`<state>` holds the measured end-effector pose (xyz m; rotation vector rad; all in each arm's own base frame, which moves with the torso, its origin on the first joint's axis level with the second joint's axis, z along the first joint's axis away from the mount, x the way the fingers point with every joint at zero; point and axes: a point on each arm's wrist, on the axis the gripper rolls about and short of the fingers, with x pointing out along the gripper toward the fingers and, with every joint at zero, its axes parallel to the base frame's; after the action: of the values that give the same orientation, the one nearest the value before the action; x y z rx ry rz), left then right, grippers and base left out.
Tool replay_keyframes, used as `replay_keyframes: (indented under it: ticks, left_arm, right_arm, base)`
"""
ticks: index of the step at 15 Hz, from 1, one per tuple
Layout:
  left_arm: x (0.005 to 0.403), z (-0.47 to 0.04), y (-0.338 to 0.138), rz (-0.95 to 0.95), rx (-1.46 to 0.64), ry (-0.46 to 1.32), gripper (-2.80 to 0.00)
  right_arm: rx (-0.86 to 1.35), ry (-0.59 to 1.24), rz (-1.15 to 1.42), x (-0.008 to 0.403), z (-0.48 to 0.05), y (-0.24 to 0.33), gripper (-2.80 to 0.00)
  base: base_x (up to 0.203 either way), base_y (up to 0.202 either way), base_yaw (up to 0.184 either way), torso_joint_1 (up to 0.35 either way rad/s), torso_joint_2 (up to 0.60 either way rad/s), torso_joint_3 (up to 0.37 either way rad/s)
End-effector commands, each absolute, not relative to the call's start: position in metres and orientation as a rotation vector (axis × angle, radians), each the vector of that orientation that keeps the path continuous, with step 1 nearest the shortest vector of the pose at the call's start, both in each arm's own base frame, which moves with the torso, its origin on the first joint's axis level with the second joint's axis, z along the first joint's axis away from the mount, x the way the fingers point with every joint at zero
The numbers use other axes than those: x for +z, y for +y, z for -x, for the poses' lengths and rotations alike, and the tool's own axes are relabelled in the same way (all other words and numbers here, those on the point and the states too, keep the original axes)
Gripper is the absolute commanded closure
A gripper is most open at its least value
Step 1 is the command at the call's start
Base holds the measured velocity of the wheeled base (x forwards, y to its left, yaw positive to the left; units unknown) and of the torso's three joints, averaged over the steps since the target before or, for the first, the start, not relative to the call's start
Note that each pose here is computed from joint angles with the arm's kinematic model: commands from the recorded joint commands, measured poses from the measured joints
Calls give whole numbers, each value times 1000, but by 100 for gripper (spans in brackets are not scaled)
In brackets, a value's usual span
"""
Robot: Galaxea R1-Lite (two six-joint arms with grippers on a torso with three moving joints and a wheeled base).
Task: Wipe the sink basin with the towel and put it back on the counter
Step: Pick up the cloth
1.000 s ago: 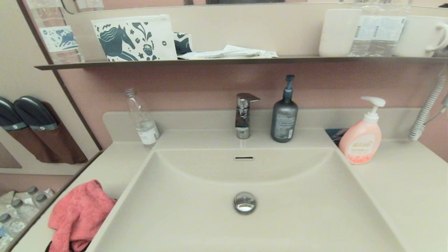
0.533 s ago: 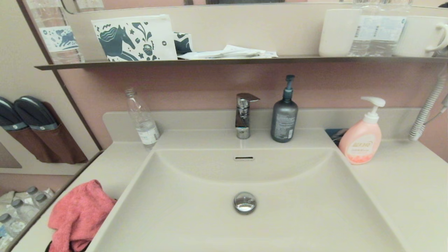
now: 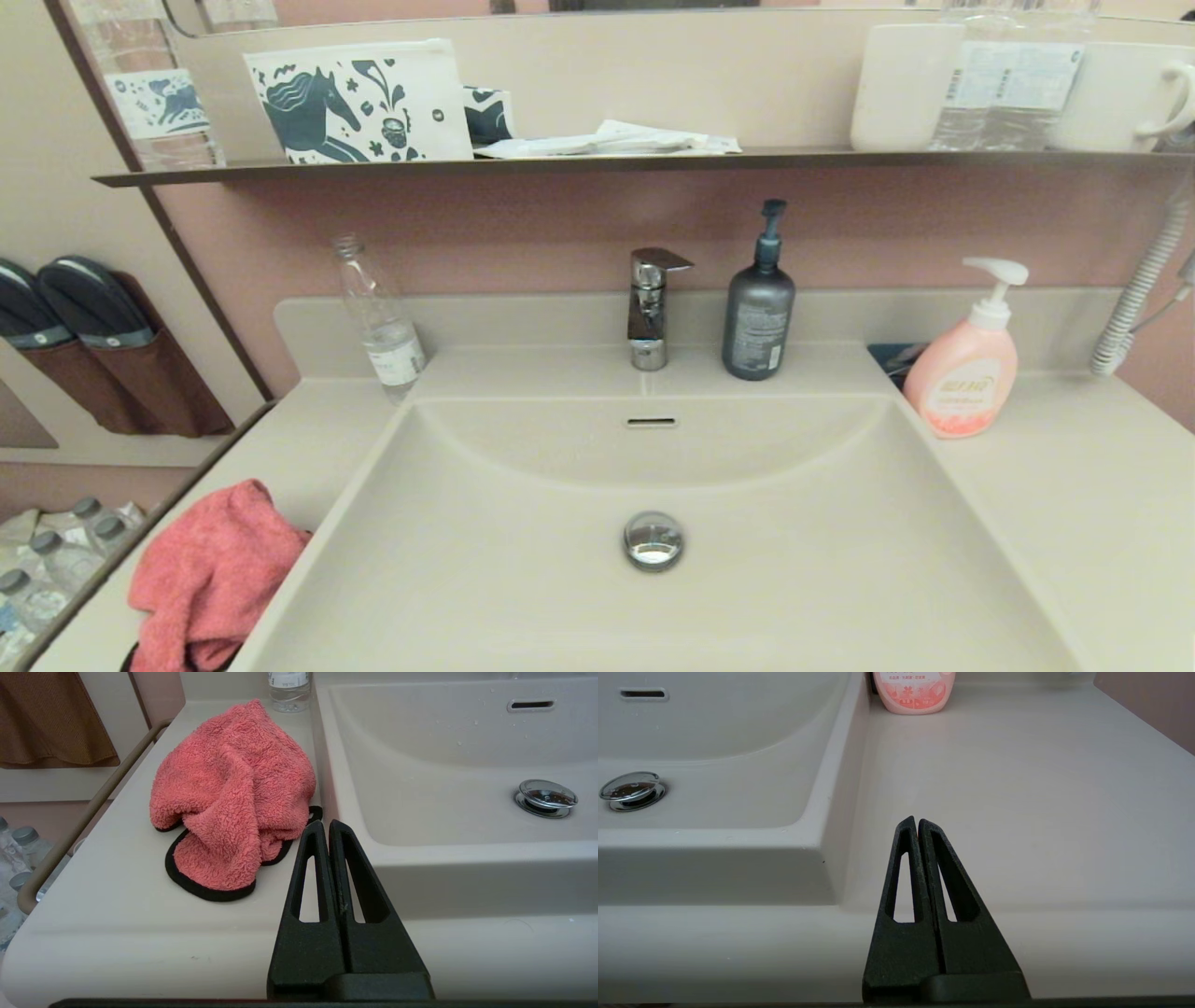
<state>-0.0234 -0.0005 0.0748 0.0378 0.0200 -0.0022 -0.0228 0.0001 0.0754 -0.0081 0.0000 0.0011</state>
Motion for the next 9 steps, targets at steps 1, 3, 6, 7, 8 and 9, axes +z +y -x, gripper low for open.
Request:
replay_keyframes:
  ticks: [1, 3, 6, 7, 8, 9]
  left_arm:
    - [75, 23, -1, -38, -2, 20, 0]
    - [75, 23, -1, -38, -2, 20, 0]
    - [75, 23, -1, -38, -2, 20, 0]
    - [75, 23, -1, -38, -2, 20, 0]
    - [75, 23, -1, -38, -2, 20, 0]
    - [75, 23, -1, -38, -2, 20, 0]
  right_arm:
    - [2, 0, 8, 75, 23, 0, 0]
    - [2, 0, 9, 76, 23, 0, 0]
    - [2, 0, 9, 75, 23, 0, 0]
    - [2, 0, 9, 75, 23, 0, 0]
    - [2, 0, 9, 75, 23, 0, 0]
    - [2, 0, 8, 75, 23, 0, 0]
  base:
    - [0, 0, 0, 0, 0, 0]
    - [0, 0, 0, 0, 0, 0]
    - [0, 0, 0, 0, 0, 0]
    - [0, 0, 0, 0, 0, 0]
    - [0, 0, 0, 0, 0, 0]
    - [0, 0, 0, 0, 0, 0]
